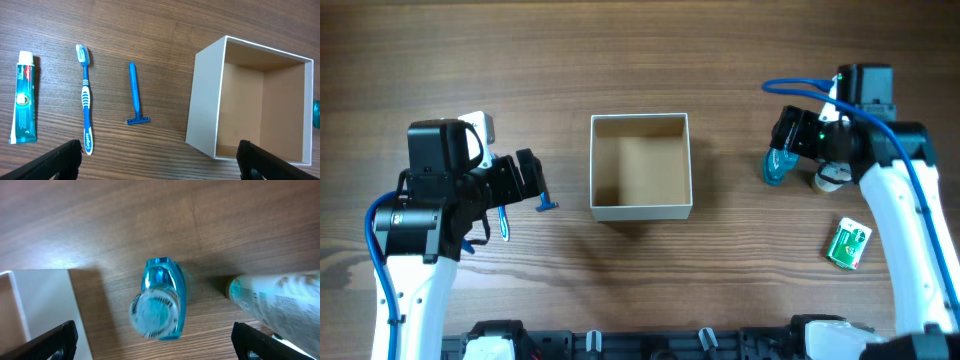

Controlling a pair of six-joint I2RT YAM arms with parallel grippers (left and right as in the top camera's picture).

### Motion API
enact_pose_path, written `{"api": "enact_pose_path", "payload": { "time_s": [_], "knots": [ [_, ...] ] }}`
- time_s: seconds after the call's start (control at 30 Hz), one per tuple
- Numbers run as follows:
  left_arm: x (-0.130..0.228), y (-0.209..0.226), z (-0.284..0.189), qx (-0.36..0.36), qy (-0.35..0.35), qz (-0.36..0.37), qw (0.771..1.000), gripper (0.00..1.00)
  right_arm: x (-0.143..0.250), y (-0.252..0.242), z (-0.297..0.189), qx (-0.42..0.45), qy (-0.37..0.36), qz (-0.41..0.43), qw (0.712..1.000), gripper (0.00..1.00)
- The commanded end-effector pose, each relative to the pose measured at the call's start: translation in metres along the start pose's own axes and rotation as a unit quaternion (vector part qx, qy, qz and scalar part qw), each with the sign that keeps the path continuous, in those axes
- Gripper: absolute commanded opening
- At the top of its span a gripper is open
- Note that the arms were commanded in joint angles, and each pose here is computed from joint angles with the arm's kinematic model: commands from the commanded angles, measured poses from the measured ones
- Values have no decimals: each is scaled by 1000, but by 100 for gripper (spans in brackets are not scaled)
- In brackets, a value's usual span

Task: Pack container
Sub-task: 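Reach the right gripper to the blue mouthwash bottle and grasp it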

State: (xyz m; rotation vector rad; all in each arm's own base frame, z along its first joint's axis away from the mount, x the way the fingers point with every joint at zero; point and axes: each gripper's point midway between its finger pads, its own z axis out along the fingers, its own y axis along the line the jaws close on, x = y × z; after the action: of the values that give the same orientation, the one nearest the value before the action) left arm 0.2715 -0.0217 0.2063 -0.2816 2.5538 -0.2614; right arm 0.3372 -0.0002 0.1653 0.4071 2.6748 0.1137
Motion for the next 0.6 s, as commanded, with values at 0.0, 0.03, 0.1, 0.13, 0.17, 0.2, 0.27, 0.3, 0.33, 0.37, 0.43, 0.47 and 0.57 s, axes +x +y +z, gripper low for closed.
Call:
{"api": "enact_pose_path", "payload": {
  "time_s": [0.0,0.03,0.1,0.13,0.17,0.2,0.27,0.3,0.33,0.37,0.43,0.47,0.57],
  "knots": [
    [-6,1,-4,-9,-10,3,1000,100,-5,-4,19,16,16,8,1000,100],
    [-6,1,-4,-9,-10,3,1000,100,-4,-4,24,18,23,0,1000,100],
    [-6,1,-4,-8,-10,3,1000,100,-3,-5,38,22,37,-16,999,100],
    [-6,1,-4,-8,-10,3,1000,100,-3,-5,46,23,42,-28,998,100],
    [-6,1,-4,-9,-10,3,1000,100,-3,-5,48,22,43,-34,998,100],
    [-6,1,-4,-8,-10,3,1000,100,-4,-4,51,22,43,-42,998,98],
    [-6,1,-4,-9,-10,3,1000,100,-4,-5,54,23,46,-46,998,88],
    [-6,1,-4,-9,-10,3,1000,100,-3,-5,56,23,50,-46,997,74],
    [-6,1,-4,-8,-10,3,1000,100,-2,-5,56,24,50,-45,997,67],
    [-6,1,-4,-9,-10,3,1000,100,-2,-5,56,24,50,-46,997,62],
    [-6,1,-4,-9,-10,3,1000,100,-2,-5,56,24,50,-46,997,50],
    [-6,1,-4,-9,-10,3,1000,100,-2,-5,56,24,50,-45,997,48],
    [-6,1,-4,-9,-10,3,1000,100,-1,-5,56,24,52,-45,997,44]
  ]
}}
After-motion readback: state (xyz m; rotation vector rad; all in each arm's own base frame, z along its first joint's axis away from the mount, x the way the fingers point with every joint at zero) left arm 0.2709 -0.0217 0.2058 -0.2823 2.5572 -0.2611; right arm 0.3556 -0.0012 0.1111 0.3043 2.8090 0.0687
